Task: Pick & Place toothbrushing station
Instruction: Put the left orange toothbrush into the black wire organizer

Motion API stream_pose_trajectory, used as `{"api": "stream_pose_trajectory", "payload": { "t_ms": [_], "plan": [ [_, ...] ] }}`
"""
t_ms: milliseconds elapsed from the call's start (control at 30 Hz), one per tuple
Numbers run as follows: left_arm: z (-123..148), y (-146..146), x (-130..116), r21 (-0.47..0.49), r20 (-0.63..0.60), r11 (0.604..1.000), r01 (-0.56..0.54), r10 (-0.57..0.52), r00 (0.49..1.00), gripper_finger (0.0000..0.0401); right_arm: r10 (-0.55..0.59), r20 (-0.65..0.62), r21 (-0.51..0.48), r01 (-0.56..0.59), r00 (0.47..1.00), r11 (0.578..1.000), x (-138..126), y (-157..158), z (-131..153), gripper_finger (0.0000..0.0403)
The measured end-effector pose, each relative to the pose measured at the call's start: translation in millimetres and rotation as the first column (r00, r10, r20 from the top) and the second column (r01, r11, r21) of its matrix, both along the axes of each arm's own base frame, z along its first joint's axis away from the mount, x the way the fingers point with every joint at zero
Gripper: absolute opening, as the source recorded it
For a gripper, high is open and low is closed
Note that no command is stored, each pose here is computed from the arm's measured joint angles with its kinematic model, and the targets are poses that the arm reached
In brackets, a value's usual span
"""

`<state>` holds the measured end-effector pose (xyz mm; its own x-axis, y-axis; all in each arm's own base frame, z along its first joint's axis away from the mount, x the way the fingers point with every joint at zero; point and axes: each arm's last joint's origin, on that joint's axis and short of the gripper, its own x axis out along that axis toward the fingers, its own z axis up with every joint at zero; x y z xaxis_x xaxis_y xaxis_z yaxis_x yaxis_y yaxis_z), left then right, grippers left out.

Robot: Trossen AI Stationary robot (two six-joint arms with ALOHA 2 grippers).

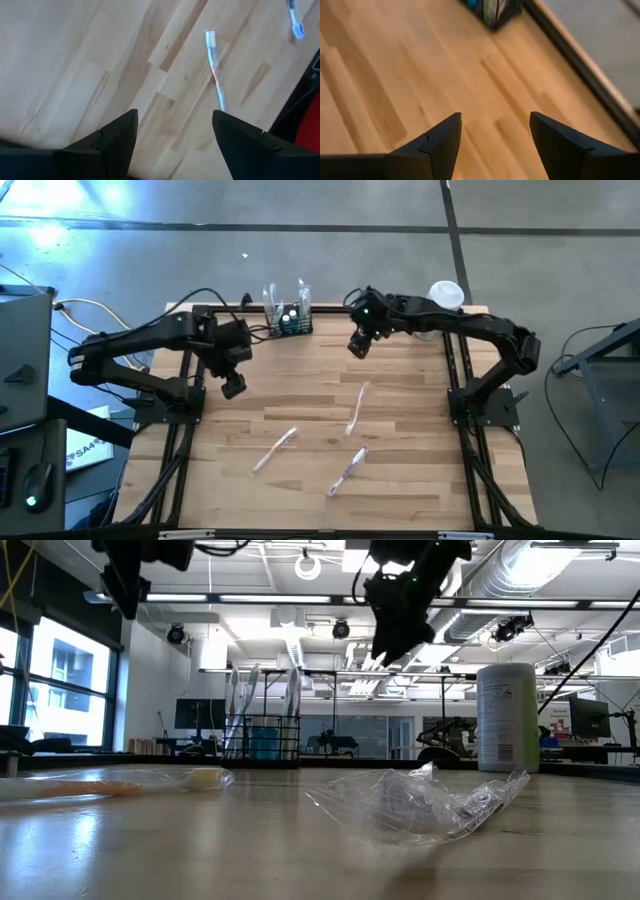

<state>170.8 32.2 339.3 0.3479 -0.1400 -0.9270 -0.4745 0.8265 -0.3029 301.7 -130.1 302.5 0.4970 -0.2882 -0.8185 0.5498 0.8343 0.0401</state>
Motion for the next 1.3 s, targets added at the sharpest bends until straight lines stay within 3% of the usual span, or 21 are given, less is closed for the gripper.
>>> {"api": "stream_pose_trajectory", "payload": {
  "t_ms": [200,433,633,967,1300],
  "plan": [
    [-36,4,17,0.015,0.025,0.999,0.047,-0.047,0.999,0.0255,-0.007,-0.088,0.097,0.016,0.996,0.995,-6,13,-6,0.0229],
    [-55,4,28,-0.025,0.033,0.993,0.115,-0.114,0.993,0.0255,0.031,-0.207,0.241,0.02,0.978,0.97,-15,32,-12,0.0229],
    [-55,6,32,0.004,0.059,0.988,0.157,-0.157,0.986,0.0255,0.054,-0.262,0.276,0.022,0.963,0.961,-16,48,-14,0.0229],
    [-55,6,33,0.062,0.077,0.966,0.25,-0.254,0.964,0.0255,-0.009,-0.343,0.33,0.13,0.939,0.935,-21,65,-16,0.0229],
    [-67,6,27,0.096,-0.01,0.945,0.312,-0.312,0.95,0.0255,-0.086,-0.347,0.31,0.201,0.934,0.929,-15,93,-16,0.0229]
  ]
}}
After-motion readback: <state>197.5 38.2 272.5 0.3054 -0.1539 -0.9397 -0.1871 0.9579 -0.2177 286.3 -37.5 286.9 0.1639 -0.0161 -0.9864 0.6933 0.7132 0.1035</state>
